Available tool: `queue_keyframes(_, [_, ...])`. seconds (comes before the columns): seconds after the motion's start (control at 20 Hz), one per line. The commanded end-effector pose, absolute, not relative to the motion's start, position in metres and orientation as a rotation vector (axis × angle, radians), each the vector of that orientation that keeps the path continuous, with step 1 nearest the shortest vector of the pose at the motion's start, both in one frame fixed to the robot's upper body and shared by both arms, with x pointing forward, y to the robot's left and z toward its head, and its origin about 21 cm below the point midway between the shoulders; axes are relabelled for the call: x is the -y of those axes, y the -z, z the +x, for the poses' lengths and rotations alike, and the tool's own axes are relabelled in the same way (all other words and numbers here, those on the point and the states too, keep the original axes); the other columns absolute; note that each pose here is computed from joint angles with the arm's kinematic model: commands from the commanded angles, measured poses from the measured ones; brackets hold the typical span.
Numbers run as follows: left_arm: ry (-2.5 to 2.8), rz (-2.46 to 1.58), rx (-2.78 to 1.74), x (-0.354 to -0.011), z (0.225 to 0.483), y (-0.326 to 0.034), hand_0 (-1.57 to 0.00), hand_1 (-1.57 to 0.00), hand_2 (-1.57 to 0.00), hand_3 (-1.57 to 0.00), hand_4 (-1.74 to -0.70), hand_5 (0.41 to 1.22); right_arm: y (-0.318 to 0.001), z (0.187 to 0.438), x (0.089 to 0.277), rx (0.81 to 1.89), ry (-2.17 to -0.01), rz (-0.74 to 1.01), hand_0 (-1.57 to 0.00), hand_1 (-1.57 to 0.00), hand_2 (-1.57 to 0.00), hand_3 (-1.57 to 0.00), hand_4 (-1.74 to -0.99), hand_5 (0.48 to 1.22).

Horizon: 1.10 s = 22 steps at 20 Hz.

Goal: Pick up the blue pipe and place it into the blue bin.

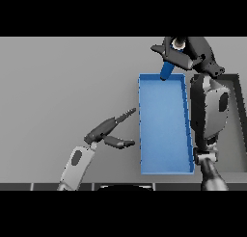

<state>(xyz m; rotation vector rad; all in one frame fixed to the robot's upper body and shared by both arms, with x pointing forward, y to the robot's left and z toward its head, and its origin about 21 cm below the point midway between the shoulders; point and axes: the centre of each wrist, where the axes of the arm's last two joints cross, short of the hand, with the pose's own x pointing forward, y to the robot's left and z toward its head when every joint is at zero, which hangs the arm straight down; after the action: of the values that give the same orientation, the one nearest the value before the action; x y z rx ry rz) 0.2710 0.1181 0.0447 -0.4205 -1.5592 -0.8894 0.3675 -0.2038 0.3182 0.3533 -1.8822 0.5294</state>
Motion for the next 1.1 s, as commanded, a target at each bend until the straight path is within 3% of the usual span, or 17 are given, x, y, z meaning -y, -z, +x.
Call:
queue_keyframes(0.0, [0.893, -0.417, 1.563, -0.119, 0.272, -0.048, 0.00, 0.00, 0.00, 0.00, -0.87, 0.413, -0.311, 0.370, 0.216, 1.863, -0.493, 0.336, -1.57, -1.57, -1.57, -1.57, -1.741, 1.221])
queue_keyframes(0.4, [0.887, -0.437, 1.552, -0.113, 0.265, -0.045, 0.00, 0.00, 0.00, 0.00, -0.88, 0.422, -0.215, 0.357, 0.265, 1.625, -0.346, 0.200, -1.57, -1.57, -1.57, -1.57, -1.741, 1.221])
queue_keyframes(0.8, [0.874, -0.440, 1.548, -0.114, 0.261, -0.046, 0.00, 0.00, 0.00, 0.00, -0.89, 0.422, -0.133, 0.332, 0.277, 1.332, -0.210, 0.007, -1.57, -1.57, -1.57, -1.52, -1.741, 1.221])
queue_keyframes(0.85, [0.878, -0.433, 1.548, -0.119, 0.262, -0.044, 0.00, 0.00, 0.00, 0.00, -0.89, 0.420, -0.130, 0.329, 0.275, 1.312, -0.207, -0.004, -1.57, -1.57, -1.57, -1.26, -1.741, 1.221])
queue_keyframes(1.05, [0.890, -0.429, 1.543, -0.116, 0.262, -0.046, 0.00, 0.00, 0.00, 0.00, -0.88, 0.421, -0.113, 0.325, 0.266, 1.214, -0.167, -0.086, -1.57, -1.55, -1.57, -0.85, -1.741, 1.221])
